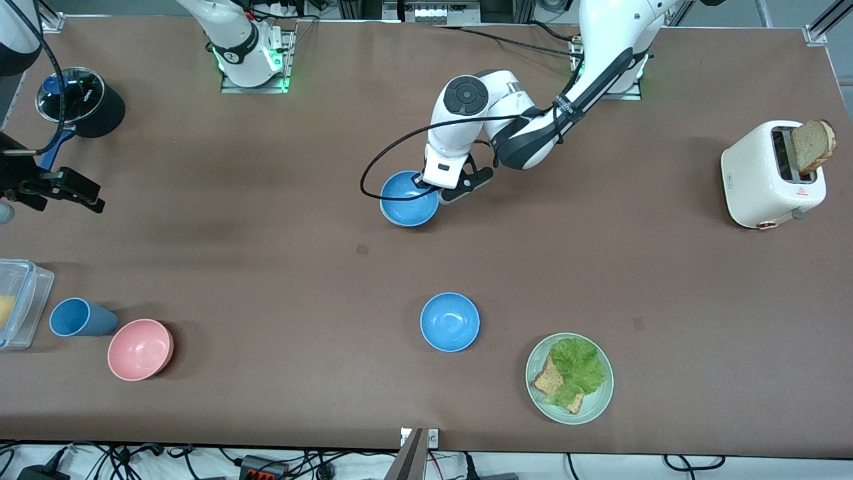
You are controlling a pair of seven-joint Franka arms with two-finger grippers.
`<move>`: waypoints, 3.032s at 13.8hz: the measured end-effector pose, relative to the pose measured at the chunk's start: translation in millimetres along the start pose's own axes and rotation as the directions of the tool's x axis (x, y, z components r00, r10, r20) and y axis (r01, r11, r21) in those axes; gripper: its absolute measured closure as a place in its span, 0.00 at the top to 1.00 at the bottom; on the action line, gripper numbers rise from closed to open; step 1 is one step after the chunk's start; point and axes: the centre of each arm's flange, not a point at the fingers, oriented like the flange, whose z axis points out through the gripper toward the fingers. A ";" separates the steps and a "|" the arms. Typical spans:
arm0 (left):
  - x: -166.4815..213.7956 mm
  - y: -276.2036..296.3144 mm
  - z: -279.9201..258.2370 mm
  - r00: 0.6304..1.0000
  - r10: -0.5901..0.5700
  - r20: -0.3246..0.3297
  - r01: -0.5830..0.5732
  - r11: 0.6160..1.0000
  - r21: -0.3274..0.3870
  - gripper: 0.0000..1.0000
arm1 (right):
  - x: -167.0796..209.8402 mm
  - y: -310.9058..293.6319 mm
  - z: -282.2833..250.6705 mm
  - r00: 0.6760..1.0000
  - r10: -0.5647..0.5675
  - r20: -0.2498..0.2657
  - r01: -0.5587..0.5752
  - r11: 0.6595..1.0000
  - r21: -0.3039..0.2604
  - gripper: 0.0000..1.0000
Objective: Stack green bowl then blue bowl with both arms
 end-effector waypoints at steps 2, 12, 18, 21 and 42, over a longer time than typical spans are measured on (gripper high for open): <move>-0.1 0.1 1.4 1.000 0.000 0.002 0.000 1.000 0.001 0.04 | -1.6 -0.3 1.3 1.000 0.000 0.015 0.000 1.000 0.000 1.00; -5.8 0.9 8.2 1.000 -0.010 0.010 0.010 1.000 0.010 0.20 | -10.9 -1.8 -7.6 0.999 -0.003 0.042 0.003 1.000 0.001 1.00; 13.9 11.6 -14.7 0.999 -0.039 -0.011 0.039 0.999 0.016 0.21 | -11.1 -2.0 -6.4 0.999 -0.003 0.045 0.003 1.000 0.001 1.00; 36.0 13.4 -29.6 0.999 -0.043 -0.024 0.043 0.999 0.007 0.19 | -11.6 -2.2 -3.2 0.999 -0.003 0.051 0.003 1.000 0.001 1.00; 267.5 -120.5 -183.0 0.788 0.592 0.170 -0.612 0.784 0.106 0.74 | -13.7 -5.2 2.0 0.998 -0.006 0.067 0.006 1.000 0.010 1.00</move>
